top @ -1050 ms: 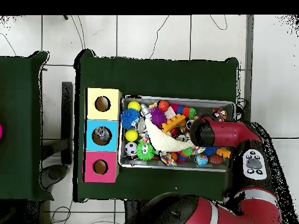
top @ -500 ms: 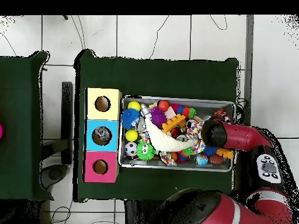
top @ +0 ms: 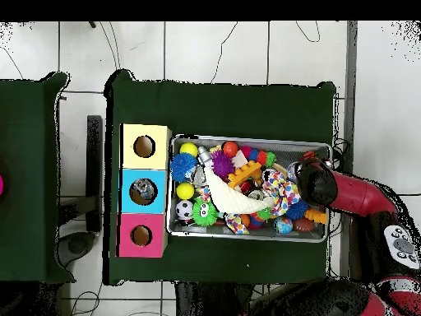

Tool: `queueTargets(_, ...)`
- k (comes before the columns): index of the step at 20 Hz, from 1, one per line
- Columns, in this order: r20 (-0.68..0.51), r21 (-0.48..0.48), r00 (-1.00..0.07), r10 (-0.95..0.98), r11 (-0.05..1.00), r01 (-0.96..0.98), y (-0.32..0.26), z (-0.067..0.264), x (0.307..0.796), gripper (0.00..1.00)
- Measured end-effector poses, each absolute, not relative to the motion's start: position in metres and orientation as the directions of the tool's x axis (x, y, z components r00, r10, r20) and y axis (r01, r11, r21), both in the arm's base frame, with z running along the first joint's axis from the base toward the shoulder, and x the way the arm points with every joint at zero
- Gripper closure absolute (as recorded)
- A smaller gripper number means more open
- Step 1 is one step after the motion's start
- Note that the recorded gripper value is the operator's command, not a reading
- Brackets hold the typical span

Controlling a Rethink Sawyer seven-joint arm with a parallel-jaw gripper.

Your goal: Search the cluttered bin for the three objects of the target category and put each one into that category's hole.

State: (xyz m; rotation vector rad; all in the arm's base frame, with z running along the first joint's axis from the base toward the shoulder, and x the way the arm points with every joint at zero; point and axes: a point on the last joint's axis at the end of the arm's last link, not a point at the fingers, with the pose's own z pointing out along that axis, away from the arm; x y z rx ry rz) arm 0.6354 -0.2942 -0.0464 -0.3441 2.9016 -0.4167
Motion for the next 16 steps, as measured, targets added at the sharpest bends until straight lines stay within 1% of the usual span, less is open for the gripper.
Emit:
queueTargets(11,-0.189,-0.259,-0.957,-0.220,0.951,-0.168,-0.2979,-0.0522,0.6385,0.00)
queueTargets(16,-0.167,-0.263,-0.958,-0.232,0.947,-0.184,-0.2934,-0.0523,0.6392,0.00)
